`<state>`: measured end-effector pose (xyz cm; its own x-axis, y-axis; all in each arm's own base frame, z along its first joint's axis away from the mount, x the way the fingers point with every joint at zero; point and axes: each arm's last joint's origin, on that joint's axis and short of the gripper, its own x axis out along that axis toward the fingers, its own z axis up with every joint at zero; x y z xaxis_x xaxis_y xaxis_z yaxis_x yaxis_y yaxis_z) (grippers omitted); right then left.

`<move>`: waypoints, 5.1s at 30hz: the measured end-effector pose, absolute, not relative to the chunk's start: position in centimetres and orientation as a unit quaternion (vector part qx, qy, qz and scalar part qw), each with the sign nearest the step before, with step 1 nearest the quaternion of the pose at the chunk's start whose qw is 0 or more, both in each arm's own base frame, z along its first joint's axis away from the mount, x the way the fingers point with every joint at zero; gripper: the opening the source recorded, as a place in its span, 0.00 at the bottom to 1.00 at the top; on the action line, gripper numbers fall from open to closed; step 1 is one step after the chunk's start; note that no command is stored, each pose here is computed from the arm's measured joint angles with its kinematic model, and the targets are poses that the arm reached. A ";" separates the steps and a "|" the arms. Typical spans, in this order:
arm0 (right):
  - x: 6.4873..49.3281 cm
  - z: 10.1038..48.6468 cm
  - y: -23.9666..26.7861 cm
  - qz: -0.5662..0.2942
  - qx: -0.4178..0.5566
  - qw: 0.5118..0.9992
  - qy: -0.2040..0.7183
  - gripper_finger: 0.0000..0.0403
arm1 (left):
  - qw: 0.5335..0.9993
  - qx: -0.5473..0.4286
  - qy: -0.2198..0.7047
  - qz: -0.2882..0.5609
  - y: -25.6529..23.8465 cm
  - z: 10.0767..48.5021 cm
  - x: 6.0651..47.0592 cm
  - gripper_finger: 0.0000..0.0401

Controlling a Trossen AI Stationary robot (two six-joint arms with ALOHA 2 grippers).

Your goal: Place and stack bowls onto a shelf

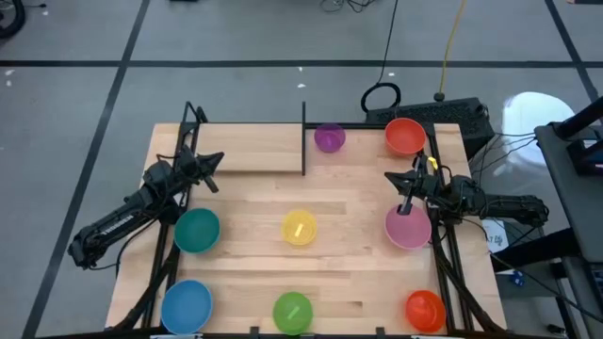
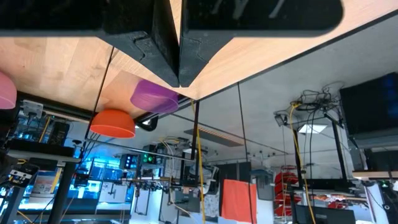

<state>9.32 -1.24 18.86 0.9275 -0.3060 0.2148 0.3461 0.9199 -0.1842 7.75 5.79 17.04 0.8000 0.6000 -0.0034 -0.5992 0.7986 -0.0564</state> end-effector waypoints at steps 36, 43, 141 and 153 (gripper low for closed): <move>6.1 32.6 -1.5 -0.233 0.007 0.958 -0.167 0.00 | 0.948 -0.028 -0.006 0.316 5.8 17.0 7.8 0.02; 4.9 34.5 -1.4 -0.229 0.027 0.933 -0.277 0.00 | 0.948 -0.028 -0.005 0.316 5.8 17.0 7.8 0.02; 12.7 22.8 0.0 -0.107 0.094 0.740 0.657 0.29 | 0.947 -0.033 -0.037 0.318 5.8 17.5 7.7 0.02; 12.8 19.5 -0.3 -0.122 0.053 0.727 0.674 0.29 | 0.947 -0.033 -0.037 0.318 5.8 17.5 7.7 0.02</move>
